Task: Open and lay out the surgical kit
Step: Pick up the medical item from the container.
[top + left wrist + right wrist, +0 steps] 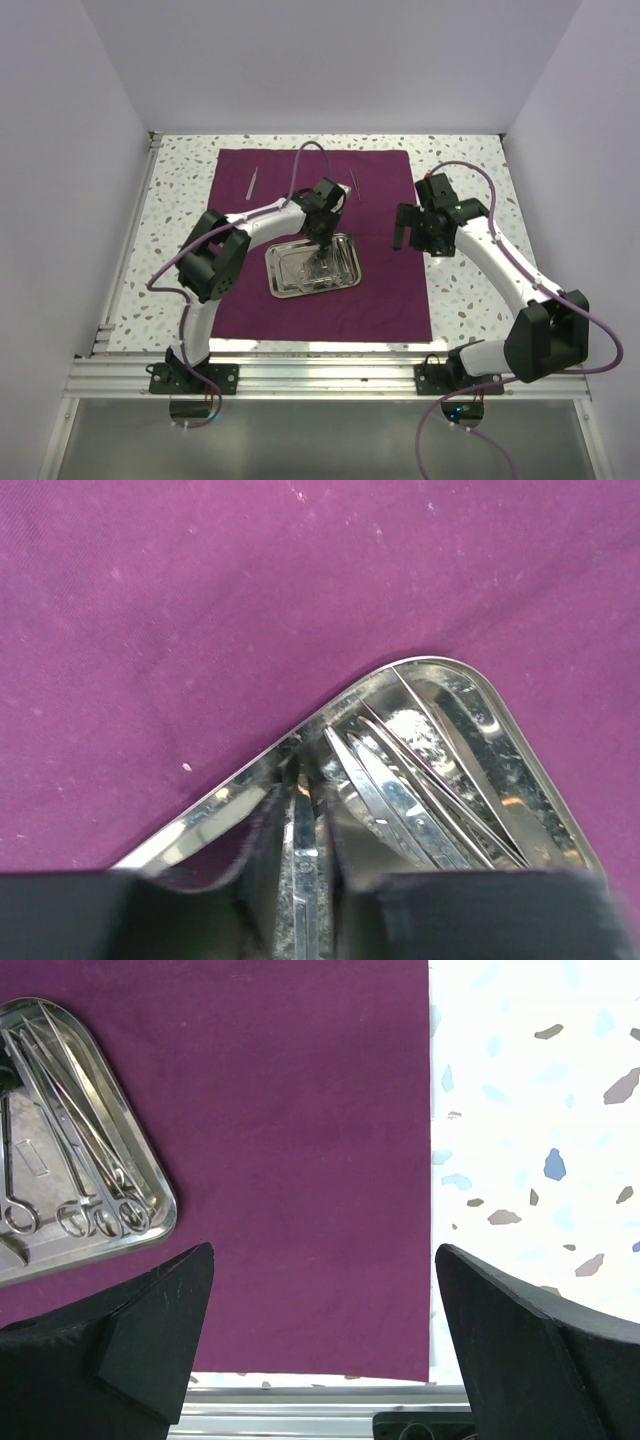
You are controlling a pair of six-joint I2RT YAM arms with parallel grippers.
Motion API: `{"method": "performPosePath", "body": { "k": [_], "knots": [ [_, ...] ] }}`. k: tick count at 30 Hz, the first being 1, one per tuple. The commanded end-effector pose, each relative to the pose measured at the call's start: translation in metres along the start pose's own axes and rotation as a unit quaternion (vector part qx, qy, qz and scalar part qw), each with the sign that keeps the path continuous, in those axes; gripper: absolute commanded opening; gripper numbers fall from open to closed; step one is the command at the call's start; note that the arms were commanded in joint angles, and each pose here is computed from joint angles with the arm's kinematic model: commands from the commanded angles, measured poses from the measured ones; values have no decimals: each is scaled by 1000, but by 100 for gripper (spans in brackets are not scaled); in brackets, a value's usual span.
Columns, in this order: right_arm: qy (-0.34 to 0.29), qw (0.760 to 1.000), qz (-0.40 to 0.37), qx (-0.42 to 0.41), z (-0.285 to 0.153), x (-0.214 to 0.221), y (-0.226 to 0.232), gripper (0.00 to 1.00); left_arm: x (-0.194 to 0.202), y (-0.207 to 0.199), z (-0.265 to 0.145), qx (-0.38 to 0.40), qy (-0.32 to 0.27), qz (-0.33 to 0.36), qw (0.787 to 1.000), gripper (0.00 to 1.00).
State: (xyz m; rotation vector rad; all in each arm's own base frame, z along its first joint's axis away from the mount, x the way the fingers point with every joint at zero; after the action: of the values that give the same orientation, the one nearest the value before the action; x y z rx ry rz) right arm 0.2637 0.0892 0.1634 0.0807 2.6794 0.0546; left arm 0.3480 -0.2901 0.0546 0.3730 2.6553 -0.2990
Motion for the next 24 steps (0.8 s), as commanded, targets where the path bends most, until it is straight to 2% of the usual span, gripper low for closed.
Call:
{"method": "performPosePath", "body": {
  "k": [1, 7, 14, 24],
  "knots": [
    [-5, 1000, 2, 4, -1, -2, 0, 96, 38, 24, 30, -52, 65, 3, 997, 22],
    [-5, 1000, 1, 1, 2, -3, 1, 96, 43, 26, 32, -52, 72, 11, 996, 0],
    [-3, 1000, 1, -3, 6, -8, 5, 96, 20, 16, 10, -31, 41, 19, 998, 0],
    [-10, 1000, -6, -8, 9, -20, 10, 96, -57, -7, -55, -9, -51, 25, 998, 0]
  ]
}}
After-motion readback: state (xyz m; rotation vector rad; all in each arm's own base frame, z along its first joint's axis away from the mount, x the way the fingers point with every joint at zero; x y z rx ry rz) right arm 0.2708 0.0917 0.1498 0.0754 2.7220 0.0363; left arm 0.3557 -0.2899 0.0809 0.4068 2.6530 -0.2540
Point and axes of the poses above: each gripper's point midway between its finger pads, its own z axis out along the fingers, its own y axis along the line the jaws close on, x = y × z, the point moved 4 cm from there along -z, back along the fingers, and after that the axes turned 7 degrees about -z, right-handed, at the moved point
